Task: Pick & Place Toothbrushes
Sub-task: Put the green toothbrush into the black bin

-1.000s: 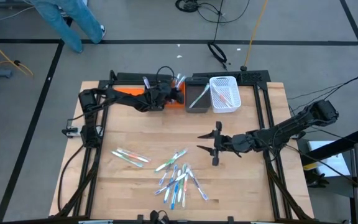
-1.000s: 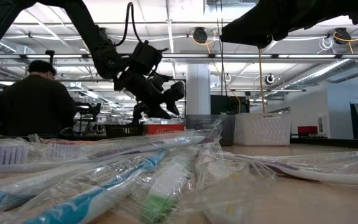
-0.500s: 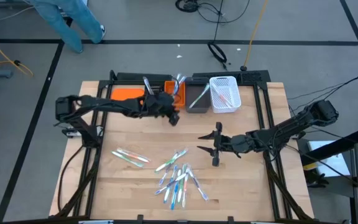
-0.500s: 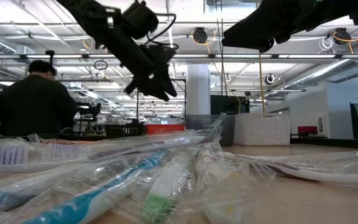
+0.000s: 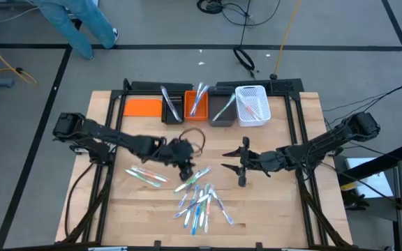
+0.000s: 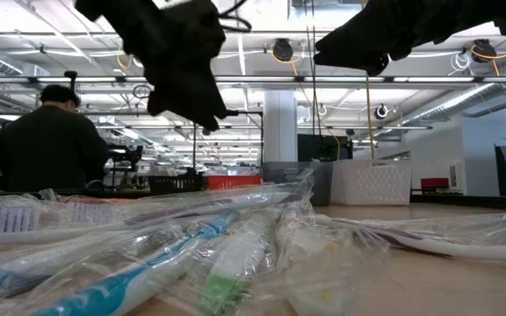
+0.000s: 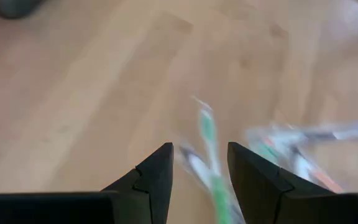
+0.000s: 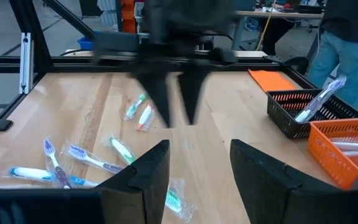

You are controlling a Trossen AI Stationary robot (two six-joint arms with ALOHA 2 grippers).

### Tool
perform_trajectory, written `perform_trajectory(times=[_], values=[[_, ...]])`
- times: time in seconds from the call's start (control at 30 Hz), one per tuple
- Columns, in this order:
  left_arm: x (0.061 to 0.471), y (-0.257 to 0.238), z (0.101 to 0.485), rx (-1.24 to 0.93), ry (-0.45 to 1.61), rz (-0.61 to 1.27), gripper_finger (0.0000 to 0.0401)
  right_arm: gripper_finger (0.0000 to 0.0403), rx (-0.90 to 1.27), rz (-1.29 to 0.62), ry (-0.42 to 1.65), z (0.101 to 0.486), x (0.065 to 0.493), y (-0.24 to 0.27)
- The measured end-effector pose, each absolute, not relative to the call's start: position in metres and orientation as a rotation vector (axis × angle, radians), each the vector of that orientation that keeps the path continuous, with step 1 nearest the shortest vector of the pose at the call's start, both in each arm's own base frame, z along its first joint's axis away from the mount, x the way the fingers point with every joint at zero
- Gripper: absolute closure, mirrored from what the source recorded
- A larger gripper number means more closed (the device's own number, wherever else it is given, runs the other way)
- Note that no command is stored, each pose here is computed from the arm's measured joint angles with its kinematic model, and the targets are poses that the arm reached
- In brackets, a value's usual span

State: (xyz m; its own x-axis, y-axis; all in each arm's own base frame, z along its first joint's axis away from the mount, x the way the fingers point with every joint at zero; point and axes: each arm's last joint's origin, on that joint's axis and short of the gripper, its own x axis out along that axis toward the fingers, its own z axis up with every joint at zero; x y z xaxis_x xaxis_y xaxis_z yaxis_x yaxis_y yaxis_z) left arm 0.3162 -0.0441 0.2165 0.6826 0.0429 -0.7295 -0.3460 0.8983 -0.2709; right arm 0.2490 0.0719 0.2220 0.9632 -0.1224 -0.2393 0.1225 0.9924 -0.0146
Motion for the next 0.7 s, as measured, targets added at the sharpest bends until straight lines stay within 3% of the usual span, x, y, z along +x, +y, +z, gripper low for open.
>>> perform_trajectory(times=[0.27,0.7], values=[[0.306,-0.096,0.201,-0.327,0.826,0.252,0.0249,0.0243,0.044,-0.129,0.240,0.222,0.249,0.072],[0.310,-0.116,0.153,-0.383,0.981,0.315,0.0249,0.0243,0.046,-0.130,0.253,0.221,0.249,0.072]])
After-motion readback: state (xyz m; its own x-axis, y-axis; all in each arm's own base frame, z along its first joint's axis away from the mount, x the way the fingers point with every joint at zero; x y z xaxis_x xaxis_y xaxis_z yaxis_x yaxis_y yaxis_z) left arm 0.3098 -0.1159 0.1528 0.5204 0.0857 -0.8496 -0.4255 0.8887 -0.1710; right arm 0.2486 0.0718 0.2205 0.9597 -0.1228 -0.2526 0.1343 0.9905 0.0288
